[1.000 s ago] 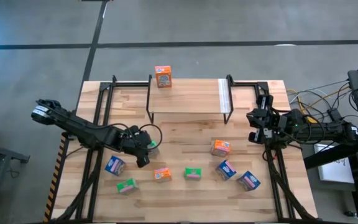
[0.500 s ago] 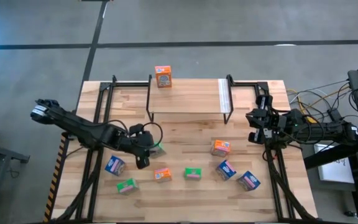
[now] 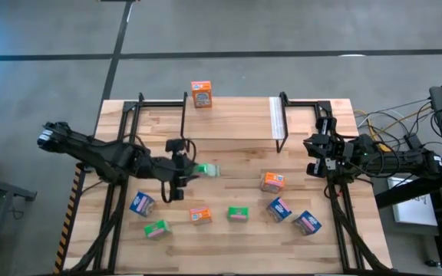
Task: Stack cereal on shelf
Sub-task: Put the top left green cereal box on the shelf
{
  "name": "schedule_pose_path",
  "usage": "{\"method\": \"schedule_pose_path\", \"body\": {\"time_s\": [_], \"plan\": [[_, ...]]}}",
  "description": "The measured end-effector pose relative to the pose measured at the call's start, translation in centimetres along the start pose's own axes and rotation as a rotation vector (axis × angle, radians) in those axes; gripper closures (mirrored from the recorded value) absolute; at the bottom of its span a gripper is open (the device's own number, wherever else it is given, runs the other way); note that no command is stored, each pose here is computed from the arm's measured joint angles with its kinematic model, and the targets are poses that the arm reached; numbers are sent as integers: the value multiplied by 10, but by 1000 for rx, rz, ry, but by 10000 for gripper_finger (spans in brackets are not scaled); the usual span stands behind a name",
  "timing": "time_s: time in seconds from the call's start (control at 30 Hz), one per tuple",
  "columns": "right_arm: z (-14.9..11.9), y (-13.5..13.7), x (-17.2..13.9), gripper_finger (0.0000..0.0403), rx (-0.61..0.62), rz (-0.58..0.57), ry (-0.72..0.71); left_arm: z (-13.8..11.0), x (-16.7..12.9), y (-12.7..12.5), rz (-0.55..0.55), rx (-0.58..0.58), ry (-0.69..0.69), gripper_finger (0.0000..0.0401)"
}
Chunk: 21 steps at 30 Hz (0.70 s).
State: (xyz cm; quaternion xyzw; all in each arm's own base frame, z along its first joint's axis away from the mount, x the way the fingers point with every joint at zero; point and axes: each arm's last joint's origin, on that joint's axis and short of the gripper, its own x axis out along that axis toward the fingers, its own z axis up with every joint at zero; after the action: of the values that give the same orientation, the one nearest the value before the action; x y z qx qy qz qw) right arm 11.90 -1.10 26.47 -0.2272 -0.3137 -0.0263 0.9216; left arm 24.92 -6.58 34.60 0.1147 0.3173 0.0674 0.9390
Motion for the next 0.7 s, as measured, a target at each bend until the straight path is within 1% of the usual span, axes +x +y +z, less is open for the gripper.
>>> {"method": "schedule_pose_path", "body": {"time_s": [0.1,0.2,0.27,0.33,0.43,0.5,0.63,0.7], "plan": [[0,0,0,394,0,0,0,15,-3,13,82,70,-64,249],[0,0,0,394,5,0,0,26,-1,30,133,115,-114,249],[0,0,0,394,8,0,0,30,4,43,164,130,-121,249],[0,0,0,394,10,0,0,32,10,59,185,120,-121,249],[0,0,0,394,9,0,0,32,24,86,192,63,-123,249],[0,0,0,394,8,0,1,30,35,103,214,-6,-118,249],[0,0,0,394,8,0,1,22,55,136,298,-150,-103,249],[0,0,0,394,6,-1,1,17,63,148,295,-211,-87,249]]}}
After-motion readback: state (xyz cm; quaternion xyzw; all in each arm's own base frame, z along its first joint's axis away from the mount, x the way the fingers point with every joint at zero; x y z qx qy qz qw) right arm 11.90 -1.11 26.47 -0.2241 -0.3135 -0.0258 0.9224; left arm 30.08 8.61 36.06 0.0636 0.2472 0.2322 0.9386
